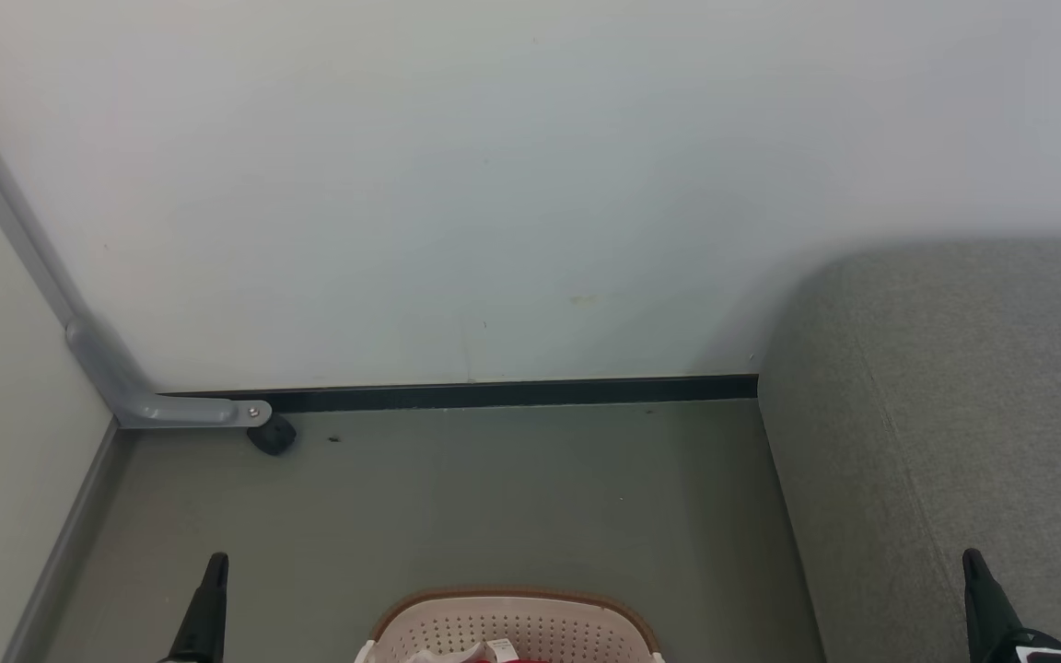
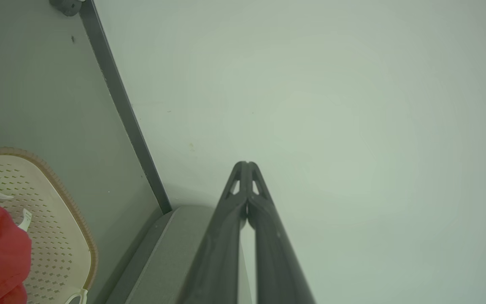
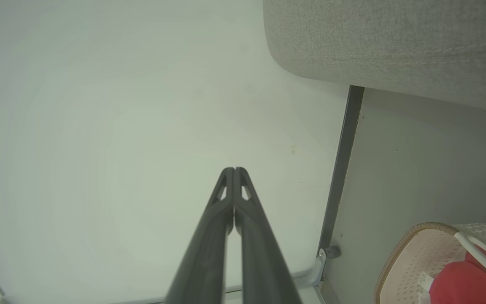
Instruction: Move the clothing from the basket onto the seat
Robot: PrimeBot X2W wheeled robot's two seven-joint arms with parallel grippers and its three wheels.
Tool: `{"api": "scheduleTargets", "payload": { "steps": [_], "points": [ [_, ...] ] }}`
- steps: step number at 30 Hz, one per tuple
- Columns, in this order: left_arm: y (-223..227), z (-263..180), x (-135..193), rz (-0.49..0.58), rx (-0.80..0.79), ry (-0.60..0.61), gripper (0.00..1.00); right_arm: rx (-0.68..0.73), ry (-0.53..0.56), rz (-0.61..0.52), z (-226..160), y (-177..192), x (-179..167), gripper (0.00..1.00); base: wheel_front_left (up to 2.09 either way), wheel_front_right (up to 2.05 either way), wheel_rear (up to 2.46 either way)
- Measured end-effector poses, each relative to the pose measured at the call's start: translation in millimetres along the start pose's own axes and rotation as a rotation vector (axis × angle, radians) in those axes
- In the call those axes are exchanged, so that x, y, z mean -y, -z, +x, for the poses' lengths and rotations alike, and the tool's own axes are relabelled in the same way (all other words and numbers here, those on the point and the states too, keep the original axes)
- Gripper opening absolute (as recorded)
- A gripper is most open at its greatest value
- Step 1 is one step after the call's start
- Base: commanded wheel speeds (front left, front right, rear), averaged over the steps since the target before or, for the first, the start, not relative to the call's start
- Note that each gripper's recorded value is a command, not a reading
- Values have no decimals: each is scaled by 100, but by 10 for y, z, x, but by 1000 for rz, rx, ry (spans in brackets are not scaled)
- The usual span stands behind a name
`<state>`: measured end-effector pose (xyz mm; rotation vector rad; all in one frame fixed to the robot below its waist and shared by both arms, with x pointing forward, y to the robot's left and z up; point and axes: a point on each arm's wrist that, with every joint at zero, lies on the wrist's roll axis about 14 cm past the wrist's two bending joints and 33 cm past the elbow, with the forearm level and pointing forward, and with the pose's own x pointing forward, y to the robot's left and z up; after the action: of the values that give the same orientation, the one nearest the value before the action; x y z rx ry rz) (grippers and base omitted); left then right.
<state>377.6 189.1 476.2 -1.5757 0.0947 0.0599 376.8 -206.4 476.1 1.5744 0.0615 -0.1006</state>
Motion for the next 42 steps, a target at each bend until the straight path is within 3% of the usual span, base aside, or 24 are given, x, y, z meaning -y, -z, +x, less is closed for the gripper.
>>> {"api": "scheduleTargets", "payload": {
  "steps": [7,8,13,29,37,42],
  "points": [
    [0,0,0,0,0,0,0,0,0,0,0,0,0,0,0,0,0],
    [2,-4,-15,-1,0,-4,100,0,5,1,-4,2,14,100,0,0,0],
    [36,-116,-276,-14,-1,-80,100,1,81,15,-117,27,277,100,0,0,0],
    [157,-92,-204,2,-5,-59,100,22,65,-19,-98,-50,214,100,0,0,0],
    [222,-68,-160,81,-17,-46,100,15,48,-147,-65,-86,133,100,0,0,0],
    [203,-45,-140,184,-8,-56,100,9,38,-257,-48,-101,86,100,0,0,0]
  ]
}}
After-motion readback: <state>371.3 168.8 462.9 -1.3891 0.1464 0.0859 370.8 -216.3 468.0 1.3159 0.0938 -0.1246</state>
